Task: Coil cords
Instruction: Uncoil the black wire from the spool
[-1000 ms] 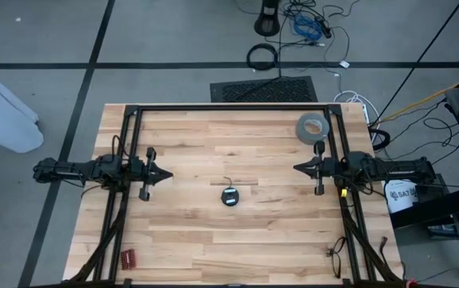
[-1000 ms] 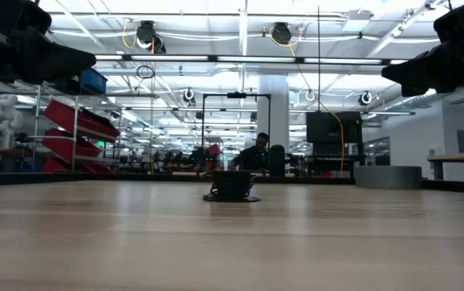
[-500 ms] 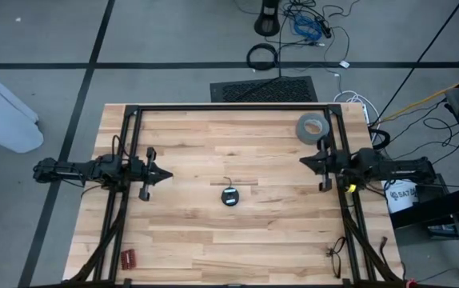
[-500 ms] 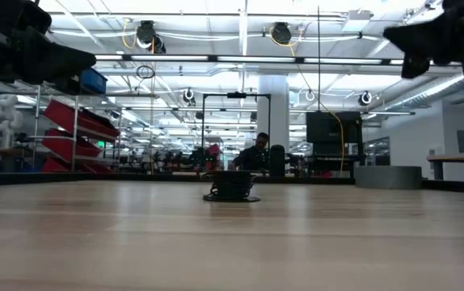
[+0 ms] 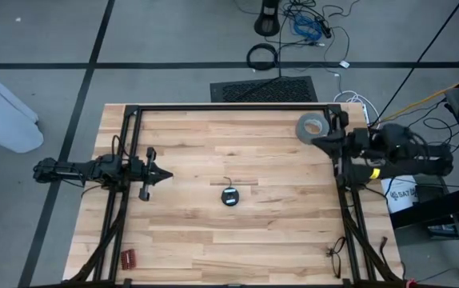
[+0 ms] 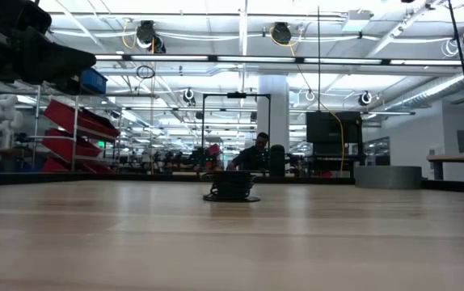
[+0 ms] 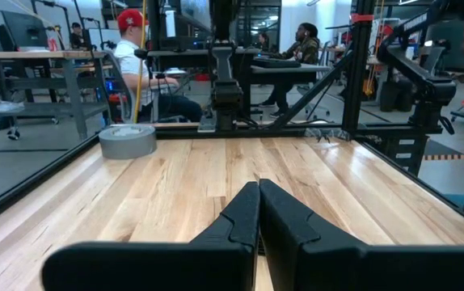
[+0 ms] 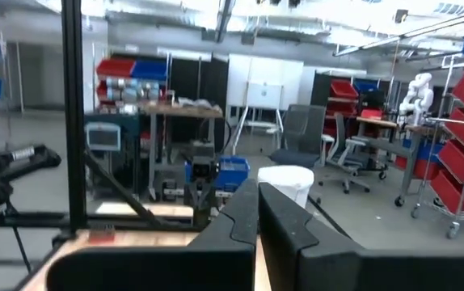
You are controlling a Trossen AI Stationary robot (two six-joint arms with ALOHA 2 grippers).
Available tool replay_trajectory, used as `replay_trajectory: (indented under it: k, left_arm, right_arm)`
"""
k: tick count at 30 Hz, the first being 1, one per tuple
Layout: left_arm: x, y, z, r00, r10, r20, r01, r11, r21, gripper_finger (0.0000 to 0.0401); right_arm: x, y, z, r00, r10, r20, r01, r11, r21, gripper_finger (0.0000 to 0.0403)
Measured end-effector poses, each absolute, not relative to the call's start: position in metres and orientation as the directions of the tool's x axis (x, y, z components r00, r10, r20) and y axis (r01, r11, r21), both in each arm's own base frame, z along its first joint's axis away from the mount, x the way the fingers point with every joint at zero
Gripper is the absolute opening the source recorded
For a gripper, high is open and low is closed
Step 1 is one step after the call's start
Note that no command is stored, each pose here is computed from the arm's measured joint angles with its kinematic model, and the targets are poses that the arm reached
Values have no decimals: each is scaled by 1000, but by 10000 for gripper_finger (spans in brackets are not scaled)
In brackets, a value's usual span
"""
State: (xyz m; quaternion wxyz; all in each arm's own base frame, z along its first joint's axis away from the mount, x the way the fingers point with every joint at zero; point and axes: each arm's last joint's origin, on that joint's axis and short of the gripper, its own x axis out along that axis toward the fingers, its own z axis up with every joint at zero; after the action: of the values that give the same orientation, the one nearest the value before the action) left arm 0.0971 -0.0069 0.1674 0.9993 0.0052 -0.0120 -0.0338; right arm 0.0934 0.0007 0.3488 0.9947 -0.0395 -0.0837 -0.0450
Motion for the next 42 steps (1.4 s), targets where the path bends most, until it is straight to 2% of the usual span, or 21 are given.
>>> replay_trajectory:
  k: [5, 12, 23, 42]
  left_arm:
    - [97, -7, 168, 997, -67, 24, 67, 998, 11, 20]
    - [97, -7, 168, 997, -68, 24, 67, 998, 11, 20]
    - [97, -7, 167, 997, -68, 24, 67, 998, 11, 20]
    - [97, -7, 168, 997, -67, 24, 67, 998, 11, 20]
  right_arm:
    - [121, 2, 334, 995, -82, 53, 87, 992, -91, 0]
    - [156, 4, 278, 982, -79, -170, 75, 997, -29, 0]
    - [181, 5, 225, 972, -79, -223, 84, 996, 13, 0]
    - [227, 27, 176, 960, 2, -279, -2, 1000, 2, 0]
